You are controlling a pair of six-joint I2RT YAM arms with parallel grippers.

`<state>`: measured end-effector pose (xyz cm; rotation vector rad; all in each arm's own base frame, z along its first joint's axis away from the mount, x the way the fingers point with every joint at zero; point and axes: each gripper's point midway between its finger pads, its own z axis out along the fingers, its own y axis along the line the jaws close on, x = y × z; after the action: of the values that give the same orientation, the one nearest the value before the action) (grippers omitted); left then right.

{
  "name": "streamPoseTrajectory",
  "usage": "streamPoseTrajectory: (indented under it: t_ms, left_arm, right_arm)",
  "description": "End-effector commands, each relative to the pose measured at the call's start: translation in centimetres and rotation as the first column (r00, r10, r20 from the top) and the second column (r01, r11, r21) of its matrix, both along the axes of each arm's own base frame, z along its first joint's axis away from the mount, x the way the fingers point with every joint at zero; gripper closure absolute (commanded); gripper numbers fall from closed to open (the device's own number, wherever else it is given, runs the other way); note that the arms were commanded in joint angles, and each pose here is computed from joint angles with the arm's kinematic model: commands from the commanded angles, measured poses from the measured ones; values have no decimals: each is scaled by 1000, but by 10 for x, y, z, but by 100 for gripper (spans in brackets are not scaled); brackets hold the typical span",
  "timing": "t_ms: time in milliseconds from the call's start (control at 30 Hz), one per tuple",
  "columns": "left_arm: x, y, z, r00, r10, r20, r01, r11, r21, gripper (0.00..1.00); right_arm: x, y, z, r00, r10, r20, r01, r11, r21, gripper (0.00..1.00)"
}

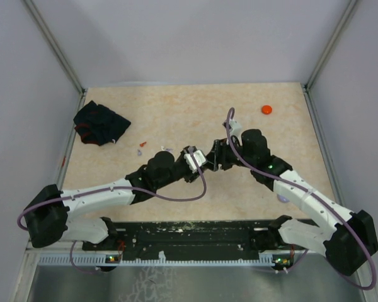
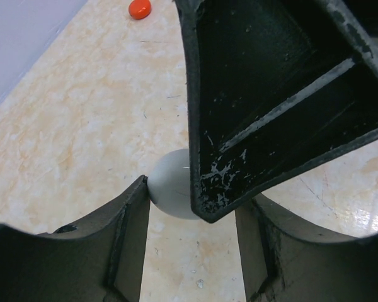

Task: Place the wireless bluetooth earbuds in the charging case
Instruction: Open the charging case.

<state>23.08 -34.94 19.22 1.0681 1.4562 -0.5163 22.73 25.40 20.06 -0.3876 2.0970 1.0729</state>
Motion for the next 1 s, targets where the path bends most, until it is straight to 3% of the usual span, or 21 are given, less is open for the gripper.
streamPoseTrajectory:
  t_ms: [0, 267, 400, 567, 633, 767, 967]
  left_arm:
    - [-3, -11, 15, 999, -40, 31, 41, 999, -21, 46]
    - [-6, -10, 14, 999, -48, 19, 48, 999, -24, 43]
    - [-9, -8, 12, 999, -53, 9, 53, 999, -10, 35]
    - [-13, -1, 8, 998, -36, -48, 36, 999, 4, 26]
    - [-18, 1, 8, 997, -53, -58, 53, 999, -2, 18]
    - [-25, 10, 14, 995, -68, -69, 64, 996, -58, 13]
    - [-36, 30, 34, 969, -215, -121, 184, 956, -228, 14]
  right_arm:
    - [8, 14, 34, 995, 17, 102, -22, 999, 45, 44]
    - [9, 10, 33, 994, 11, 110, -13, 1000, 14, 70]
    - [7, 6, 33, 992, 14, 126, -13, 1000, -9, 85]
    - [5, 2, 36, 987, 40, 158, -33, 998, -49, 95]
    - [4, 0, 37, 984, 52, 169, -41, 997, -66, 97]
    - [2, -3, 42, 977, 79, 200, -60, 993, -101, 98]
    - [-12, -2, 50, 951, 186, 247, -157, 979, -130, 99]
